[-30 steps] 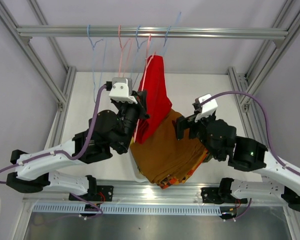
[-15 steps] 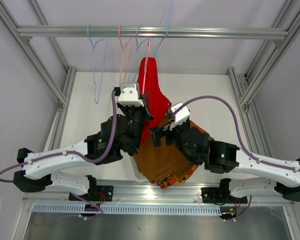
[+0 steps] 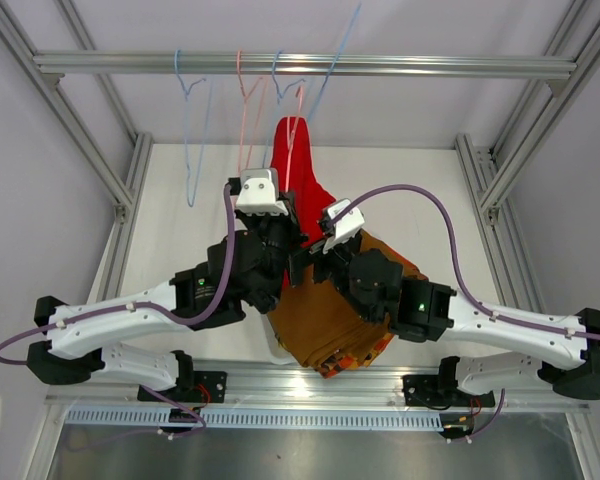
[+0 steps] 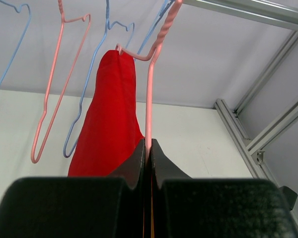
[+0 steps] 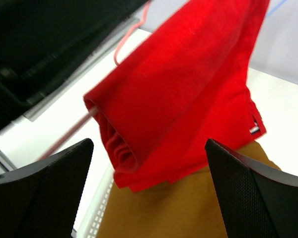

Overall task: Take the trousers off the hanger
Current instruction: Remove the trousers from the hanger, then place the trousers in the bin.

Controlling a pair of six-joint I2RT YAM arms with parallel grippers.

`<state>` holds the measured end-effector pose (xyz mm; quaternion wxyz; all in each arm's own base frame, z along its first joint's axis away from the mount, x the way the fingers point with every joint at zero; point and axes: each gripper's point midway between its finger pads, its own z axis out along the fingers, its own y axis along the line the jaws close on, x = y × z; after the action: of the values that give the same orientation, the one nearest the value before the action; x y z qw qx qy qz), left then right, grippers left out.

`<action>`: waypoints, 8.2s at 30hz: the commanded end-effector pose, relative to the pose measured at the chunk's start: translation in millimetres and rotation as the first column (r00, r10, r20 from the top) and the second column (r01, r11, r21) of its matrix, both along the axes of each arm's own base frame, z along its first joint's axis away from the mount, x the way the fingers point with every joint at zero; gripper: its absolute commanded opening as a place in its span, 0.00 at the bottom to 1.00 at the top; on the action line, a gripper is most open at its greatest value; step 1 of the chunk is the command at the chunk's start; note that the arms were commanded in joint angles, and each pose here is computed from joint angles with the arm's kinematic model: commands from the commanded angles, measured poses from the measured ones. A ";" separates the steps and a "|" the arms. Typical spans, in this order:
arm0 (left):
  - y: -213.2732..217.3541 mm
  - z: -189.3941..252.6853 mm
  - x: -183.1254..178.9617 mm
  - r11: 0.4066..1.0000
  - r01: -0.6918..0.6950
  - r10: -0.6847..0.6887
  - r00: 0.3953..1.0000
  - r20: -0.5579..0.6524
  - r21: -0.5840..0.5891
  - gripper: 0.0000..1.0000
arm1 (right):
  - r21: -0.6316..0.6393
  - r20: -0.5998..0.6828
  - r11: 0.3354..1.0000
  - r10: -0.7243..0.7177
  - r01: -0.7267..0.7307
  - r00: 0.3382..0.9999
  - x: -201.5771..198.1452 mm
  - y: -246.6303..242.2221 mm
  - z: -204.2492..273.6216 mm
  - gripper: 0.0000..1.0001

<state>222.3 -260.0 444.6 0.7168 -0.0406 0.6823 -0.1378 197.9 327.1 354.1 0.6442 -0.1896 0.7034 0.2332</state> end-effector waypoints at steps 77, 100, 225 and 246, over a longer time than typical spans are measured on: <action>29.1 10.9 -9.3 0.998 0.023 -0.025 0.999 -0.031 -0.063 0.01 | 0.257 0.083 0.963 0.063 -0.082 0.995 43.4 31.2 17.2 0.98; 30.1 -2.6 -12.6 0.995 0.014 -0.021 0.998 -0.064 -0.102 0.00 | 0.302 0.050 0.953 0.015 -0.029 0.999 68.7 48.1 7.7 0.57; 239.4 -199.2 -59.9 0.918 -0.374 0.284 0.851 -0.441 -0.131 0.01 | 0.251 0.119 0.948 0.172 -0.197 0.978 -41.2 60.3 150.4 0.00; 229.7 -205.6 -59.0 0.937 -0.339 0.267 0.852 -0.450 -0.087 0.01 | 0.116 -0.155 0.964 -0.219 0.238 0.963 -3.6 -145.9 -34.3 0.00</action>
<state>169.6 -58.2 248.6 0.5442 -0.2836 0.7758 -0.1466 192.8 192.4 343.9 0.6429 -0.0774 0.7260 0.2315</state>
